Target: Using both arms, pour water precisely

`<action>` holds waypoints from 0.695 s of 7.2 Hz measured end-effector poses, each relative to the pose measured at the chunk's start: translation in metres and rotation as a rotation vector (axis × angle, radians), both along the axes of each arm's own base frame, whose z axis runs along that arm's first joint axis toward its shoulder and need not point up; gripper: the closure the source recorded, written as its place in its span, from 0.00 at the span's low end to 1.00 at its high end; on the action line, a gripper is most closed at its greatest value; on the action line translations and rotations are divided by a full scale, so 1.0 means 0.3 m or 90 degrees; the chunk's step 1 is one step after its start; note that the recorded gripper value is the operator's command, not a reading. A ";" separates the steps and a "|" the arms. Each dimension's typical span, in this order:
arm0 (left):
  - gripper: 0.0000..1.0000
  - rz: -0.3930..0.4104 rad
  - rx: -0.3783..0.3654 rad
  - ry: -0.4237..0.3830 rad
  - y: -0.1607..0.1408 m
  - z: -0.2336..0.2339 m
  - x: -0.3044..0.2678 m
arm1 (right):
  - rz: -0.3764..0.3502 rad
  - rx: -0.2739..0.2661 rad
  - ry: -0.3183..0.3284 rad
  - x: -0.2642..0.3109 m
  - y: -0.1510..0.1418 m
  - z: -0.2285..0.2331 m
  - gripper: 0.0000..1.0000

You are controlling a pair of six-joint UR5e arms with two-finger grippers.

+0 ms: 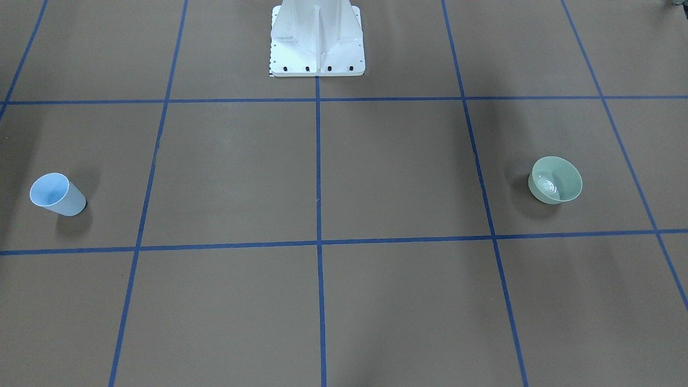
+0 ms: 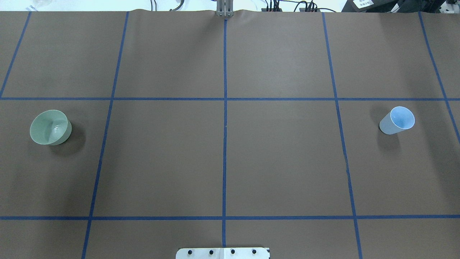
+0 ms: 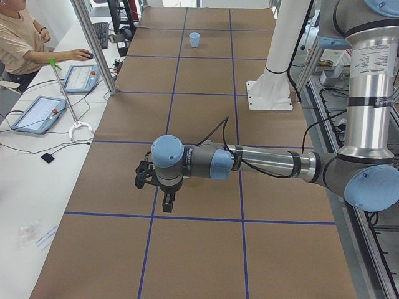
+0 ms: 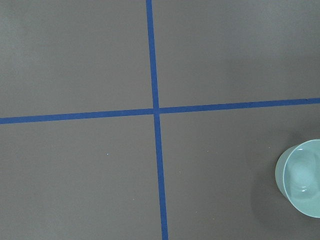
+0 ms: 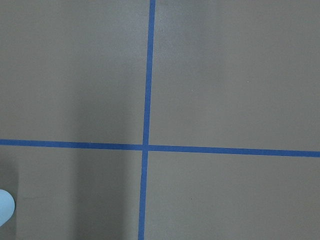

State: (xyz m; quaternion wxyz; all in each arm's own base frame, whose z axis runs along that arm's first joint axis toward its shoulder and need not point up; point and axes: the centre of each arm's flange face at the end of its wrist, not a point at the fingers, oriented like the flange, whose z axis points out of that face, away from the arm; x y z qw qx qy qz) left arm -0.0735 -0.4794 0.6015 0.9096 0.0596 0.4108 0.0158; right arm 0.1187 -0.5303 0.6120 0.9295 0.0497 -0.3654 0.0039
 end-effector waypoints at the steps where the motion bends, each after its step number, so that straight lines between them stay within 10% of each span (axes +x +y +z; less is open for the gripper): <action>1: 0.00 -0.001 0.002 0.000 -0.004 -0.004 0.000 | 0.000 0.002 0.000 0.000 0.000 -0.005 0.00; 5: 0.00 -0.003 0.034 0.003 -0.050 -0.030 0.004 | 0.001 0.005 0.000 0.001 0.000 -0.012 0.00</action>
